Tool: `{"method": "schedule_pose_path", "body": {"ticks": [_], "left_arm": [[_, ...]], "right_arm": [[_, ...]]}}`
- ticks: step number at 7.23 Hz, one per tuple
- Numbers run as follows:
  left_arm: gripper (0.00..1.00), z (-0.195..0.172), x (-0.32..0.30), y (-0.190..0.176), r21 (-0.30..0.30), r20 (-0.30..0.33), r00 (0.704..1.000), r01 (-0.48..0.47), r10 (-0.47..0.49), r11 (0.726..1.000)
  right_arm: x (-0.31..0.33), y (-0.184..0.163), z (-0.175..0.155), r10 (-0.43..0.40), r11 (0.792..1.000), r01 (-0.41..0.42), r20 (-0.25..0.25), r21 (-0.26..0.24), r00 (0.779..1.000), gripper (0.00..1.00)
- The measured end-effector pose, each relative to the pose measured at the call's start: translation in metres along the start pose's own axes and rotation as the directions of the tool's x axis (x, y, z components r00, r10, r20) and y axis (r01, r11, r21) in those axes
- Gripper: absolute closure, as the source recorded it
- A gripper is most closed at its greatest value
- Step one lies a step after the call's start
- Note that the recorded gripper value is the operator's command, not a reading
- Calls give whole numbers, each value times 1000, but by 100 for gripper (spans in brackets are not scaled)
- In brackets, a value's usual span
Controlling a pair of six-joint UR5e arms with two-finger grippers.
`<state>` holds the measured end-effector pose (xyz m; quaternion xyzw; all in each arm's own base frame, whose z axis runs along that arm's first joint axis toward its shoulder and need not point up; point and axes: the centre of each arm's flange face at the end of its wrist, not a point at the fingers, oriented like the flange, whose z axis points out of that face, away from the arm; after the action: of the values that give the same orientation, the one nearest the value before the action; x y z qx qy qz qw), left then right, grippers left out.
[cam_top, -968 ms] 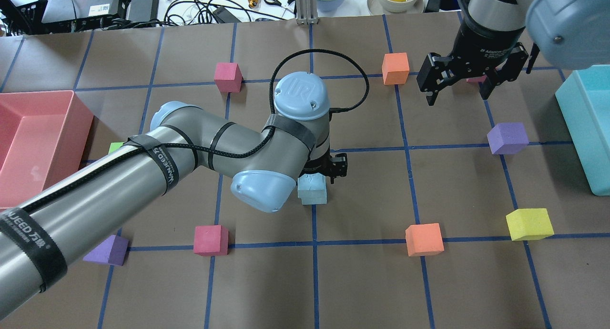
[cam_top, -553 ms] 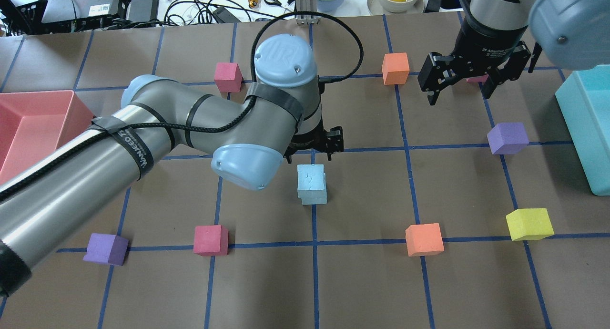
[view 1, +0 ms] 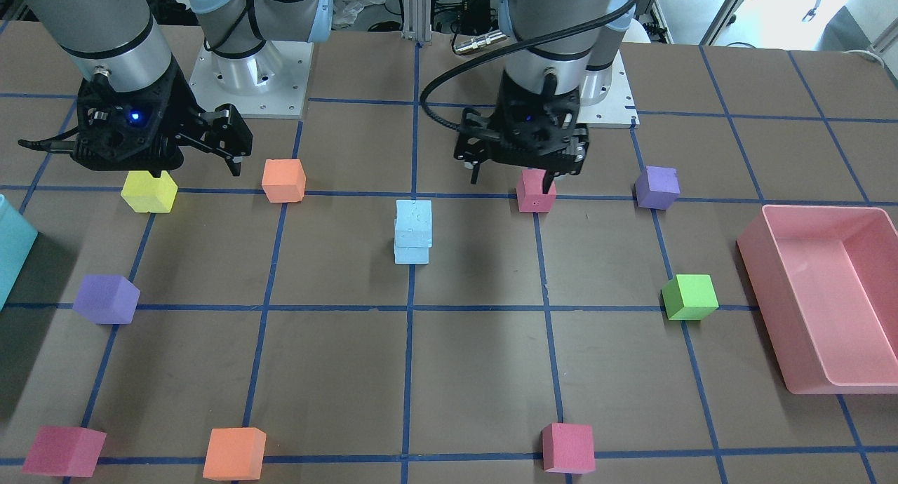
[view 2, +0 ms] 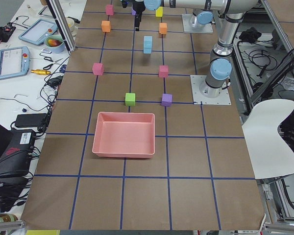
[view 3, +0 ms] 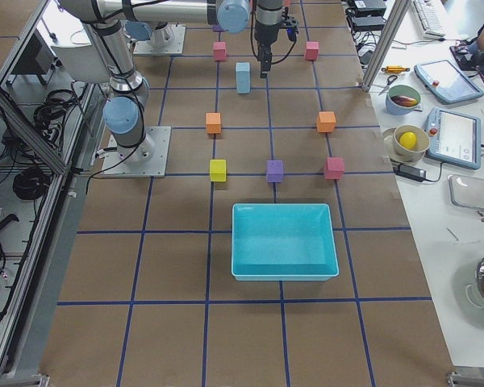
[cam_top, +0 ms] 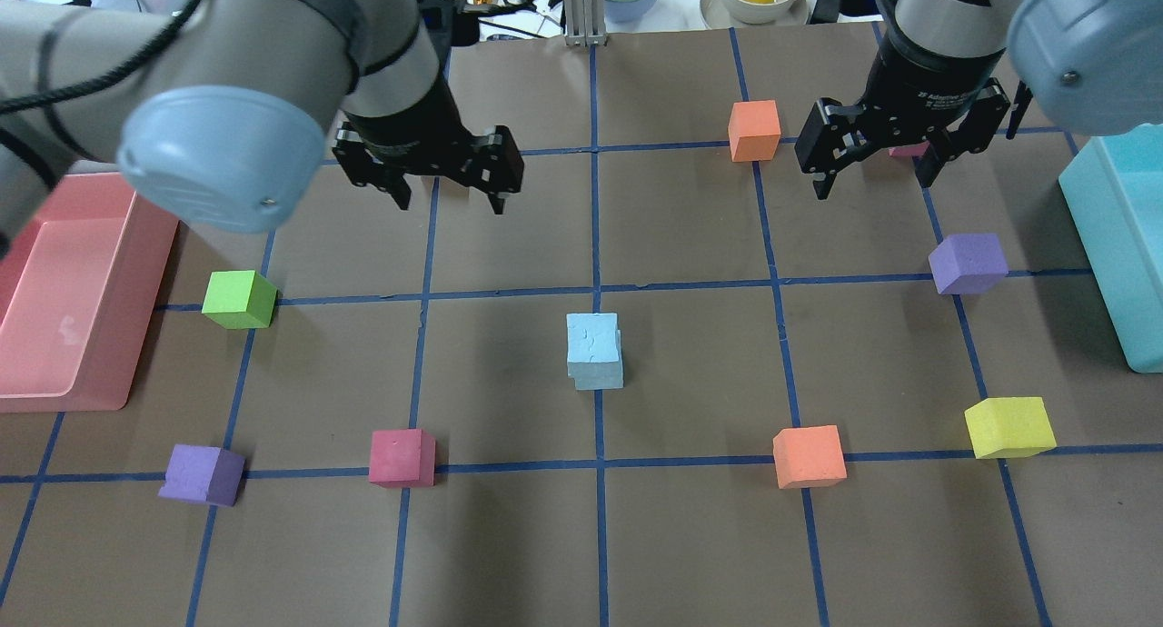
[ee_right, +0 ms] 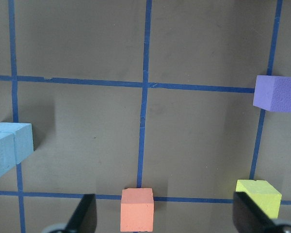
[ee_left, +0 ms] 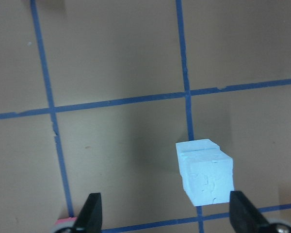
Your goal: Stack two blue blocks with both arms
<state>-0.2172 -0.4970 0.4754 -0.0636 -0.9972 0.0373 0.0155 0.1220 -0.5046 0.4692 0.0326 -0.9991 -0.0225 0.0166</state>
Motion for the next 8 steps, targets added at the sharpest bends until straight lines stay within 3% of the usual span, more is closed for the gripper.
{"method": "schedule_pose_path", "body": {"ticks": [3,8], "left_arm": [[0,-57,-78,8,20,15,999,42,-42,999],[0,-60,-82,14,-9,14,999,45,-45,999]], "right_arm": [[5,-5,4,10,1000,-10,1,8,1000,0],[13,-14,5,25,999,-25,-7,41,1000,0]]}}
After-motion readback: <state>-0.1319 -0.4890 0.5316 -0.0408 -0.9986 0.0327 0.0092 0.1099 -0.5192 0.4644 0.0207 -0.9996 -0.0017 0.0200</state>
